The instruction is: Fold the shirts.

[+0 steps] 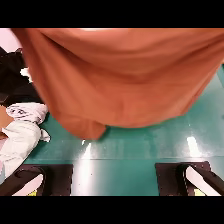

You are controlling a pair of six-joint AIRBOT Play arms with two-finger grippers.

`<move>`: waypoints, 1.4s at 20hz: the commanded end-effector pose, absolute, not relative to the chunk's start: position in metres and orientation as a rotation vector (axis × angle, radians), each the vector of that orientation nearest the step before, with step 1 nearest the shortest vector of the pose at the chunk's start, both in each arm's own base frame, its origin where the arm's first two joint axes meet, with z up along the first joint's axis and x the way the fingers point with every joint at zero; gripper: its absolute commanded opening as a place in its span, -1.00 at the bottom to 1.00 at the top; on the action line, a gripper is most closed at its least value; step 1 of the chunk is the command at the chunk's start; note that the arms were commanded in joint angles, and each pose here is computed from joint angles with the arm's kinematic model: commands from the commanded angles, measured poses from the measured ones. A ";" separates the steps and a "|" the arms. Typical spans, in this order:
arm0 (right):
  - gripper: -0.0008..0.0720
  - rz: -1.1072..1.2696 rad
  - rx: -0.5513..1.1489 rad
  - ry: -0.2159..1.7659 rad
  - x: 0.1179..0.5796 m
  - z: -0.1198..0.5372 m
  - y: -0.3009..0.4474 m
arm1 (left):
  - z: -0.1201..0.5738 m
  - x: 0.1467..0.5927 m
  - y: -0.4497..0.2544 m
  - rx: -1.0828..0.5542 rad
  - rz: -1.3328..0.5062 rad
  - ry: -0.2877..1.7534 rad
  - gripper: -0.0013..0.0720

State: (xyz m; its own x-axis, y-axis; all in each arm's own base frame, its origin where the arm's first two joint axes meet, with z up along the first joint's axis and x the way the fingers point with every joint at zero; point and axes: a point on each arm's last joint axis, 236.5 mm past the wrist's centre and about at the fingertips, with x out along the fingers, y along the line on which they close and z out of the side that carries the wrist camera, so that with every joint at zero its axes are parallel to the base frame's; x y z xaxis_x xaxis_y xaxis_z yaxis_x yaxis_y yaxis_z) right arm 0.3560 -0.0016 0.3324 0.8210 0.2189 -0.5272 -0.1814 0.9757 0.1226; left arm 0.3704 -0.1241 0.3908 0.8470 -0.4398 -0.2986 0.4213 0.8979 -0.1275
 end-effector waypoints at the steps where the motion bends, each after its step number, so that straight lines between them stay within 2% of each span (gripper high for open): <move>1: -0.94 0.307 0.157 0.859 0.408 0.235 0.009 | 0.245 0.449 -0.128 -0.092 -0.413 0.640 -0.91; 4: -0.94 0.376 0.210 1.083 0.444 0.143 0.026 | 0.134 0.490 -0.131 -0.146 -0.379 0.868 -0.90; 5: -0.94 0.381 0.223 1.113 0.455 0.123 0.029 | 0.113 0.496 -0.131 -0.157 -0.368 0.906 -0.48; 6: -0.94 0.377 0.234 1.121 0.463 0.110 0.029 | 0.101 0.501 -0.131 -0.168 -0.359 0.926 0.18; 9: -0.94 0.352 0.245 1.100 0.472 0.107 0.020 | 0.108 0.502 -0.113 -0.189 -0.325 0.922 0.21; 13: -0.94 0.258 0.173 1.160 0.427 0.130 -0.020 | 0.112 0.457 -0.055 -0.222 -0.255 1.041 0.22; 18: -0.94 0.138 0.230 1.119 0.370 0.129 -0.046 | 0.034 0.368 -0.050 -0.280 -0.215 1.235 0.22; 21: -0.93 0.054 0.254 1.012 0.363 0.128 -0.061 | -0.017 0.336 -0.067 -0.349 -0.207 1.305 0.22; 22: -0.88 0.040 0.249 0.983 0.364 0.129 -0.063 | -0.027 0.333 -0.077 -0.380 -0.217 1.306 0.22; 23: -0.75 0.034 0.248 0.966 0.363 0.131 -0.063 | -0.032 0.334 -0.089 -0.403 -0.233 1.287 0.22; 28: -0.73 0.080 0.273 0.925 0.369 0.146 -0.049 | -0.023 0.355 -0.139 -0.342 -0.325 1.150 0.22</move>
State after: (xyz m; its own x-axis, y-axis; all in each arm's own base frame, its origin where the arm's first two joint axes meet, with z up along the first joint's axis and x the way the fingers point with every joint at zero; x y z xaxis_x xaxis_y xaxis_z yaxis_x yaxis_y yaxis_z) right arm 0.3657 -0.0537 0.1391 0.5725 0.1710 -0.8018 0.0566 0.9674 0.2467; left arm 0.3471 -0.1157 -0.0231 0.3162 -0.4014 -0.8596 0.0296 0.9098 -0.4140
